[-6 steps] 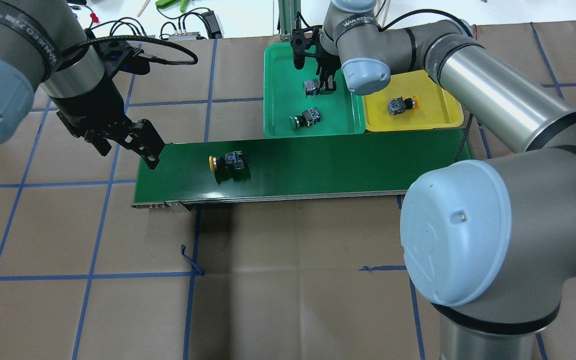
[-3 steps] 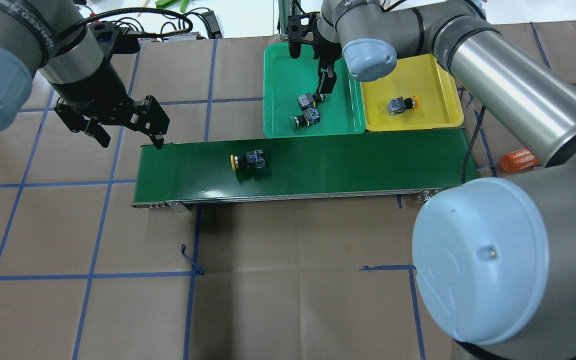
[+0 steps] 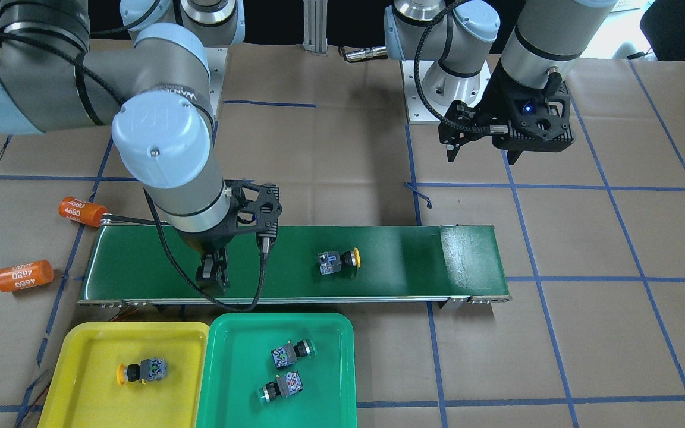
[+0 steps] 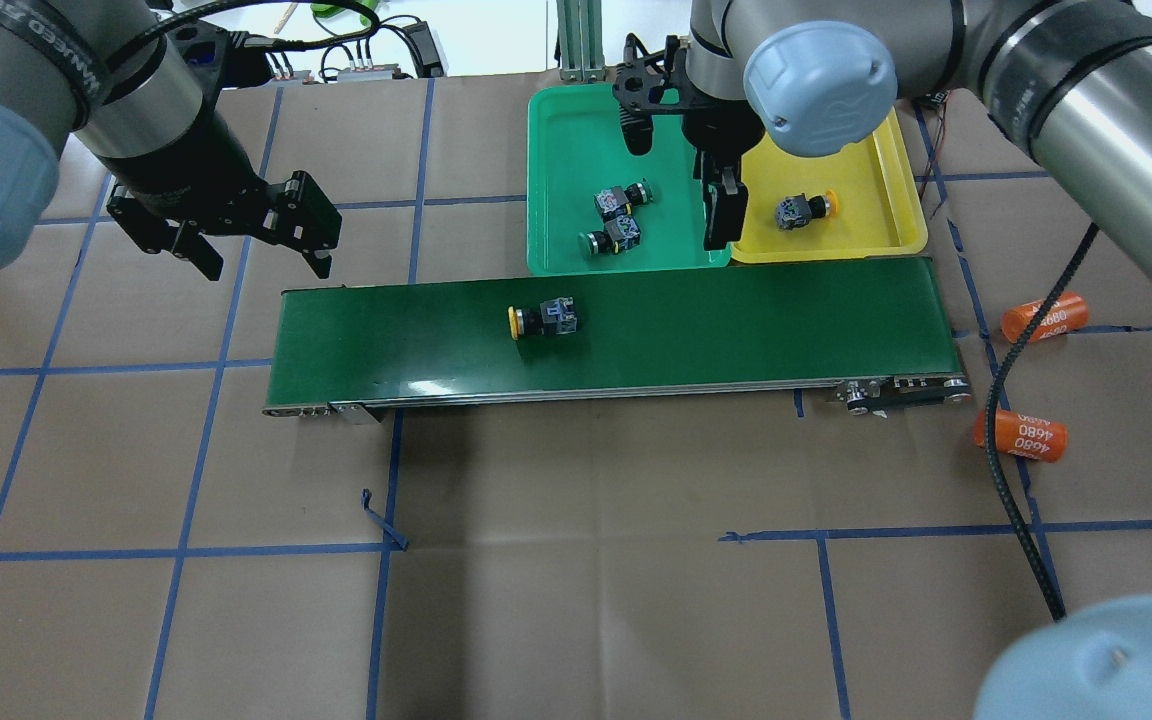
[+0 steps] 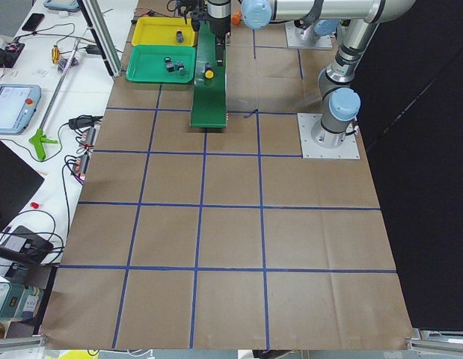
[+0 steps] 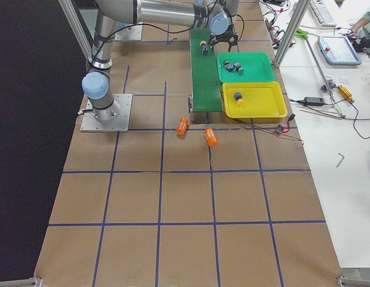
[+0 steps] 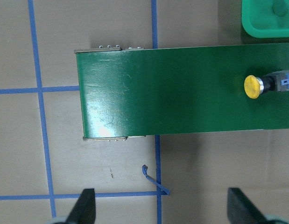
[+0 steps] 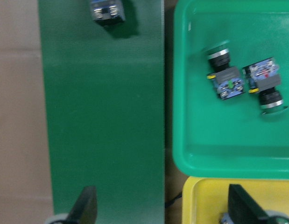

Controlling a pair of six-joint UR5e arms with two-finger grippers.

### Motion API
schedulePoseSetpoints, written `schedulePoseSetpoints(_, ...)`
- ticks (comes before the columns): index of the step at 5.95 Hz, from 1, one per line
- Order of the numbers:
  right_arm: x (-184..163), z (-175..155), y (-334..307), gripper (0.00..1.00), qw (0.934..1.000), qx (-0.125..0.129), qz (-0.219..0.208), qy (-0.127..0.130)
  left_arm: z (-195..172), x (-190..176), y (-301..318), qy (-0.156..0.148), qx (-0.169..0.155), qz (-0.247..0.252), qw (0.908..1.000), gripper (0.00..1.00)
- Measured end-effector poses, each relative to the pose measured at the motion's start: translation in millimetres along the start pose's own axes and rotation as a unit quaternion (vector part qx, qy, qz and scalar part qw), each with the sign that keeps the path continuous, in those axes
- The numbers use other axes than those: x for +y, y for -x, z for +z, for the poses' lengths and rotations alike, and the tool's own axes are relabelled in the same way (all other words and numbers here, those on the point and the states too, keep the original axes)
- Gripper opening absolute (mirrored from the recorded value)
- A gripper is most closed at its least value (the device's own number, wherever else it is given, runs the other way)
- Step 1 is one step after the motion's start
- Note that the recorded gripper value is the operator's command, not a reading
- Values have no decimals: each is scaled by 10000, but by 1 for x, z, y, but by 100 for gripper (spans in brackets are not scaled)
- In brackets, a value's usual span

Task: Sort buttons by color to trays
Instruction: 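Raise left gripper from the belt while right gripper moves back over belt, then grasp the yellow button from the belt with the right gripper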

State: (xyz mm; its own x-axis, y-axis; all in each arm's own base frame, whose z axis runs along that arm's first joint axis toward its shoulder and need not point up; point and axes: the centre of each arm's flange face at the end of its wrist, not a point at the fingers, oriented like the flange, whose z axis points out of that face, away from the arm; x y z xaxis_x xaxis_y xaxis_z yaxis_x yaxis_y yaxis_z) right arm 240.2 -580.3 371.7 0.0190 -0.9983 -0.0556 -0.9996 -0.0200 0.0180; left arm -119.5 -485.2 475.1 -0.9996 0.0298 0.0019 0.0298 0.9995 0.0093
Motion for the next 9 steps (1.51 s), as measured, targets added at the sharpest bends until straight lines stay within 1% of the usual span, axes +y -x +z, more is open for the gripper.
schedulePoseSetpoints(1,5,1,31,100,10000,17,45,29,-1,2,1,-10,-2,2,10000,98)
schedulePoseSetpoints(2,4,4,42,100,9997,179,153,-20,-1,2,2,-17,6,-12,10000,98)
schedulePoseSetpoints(3,-10,13,40,100,9990,364,242,-71,-1,1,4,-26,18,-29,10000,98)
schedulePoseSetpoints(5,-67,53,28,100,9961,789,323,-222,-2,-1,4,-32,17,-35,10000,98)
schedulePoseSetpoints(6,-83,75,23,100,9956,836,342,-253,-3,-1,4,-42,16,-37,10000,98)
schedulePoseSetpoints(7,-87,93,21,100,9963,773,304,-227,-4,-1,4,-52,17,-36,10000,98)
schedulePoseSetpoints(8,-81,104,21,100,9973,702,151,-160,-4,-1,4,-56,26,-33,10000,98)
schedulePoseSetpoints(9,-65,113,19,100,9980,624,29,-85,-4,-1,4,-54,34,-34,10000,98)
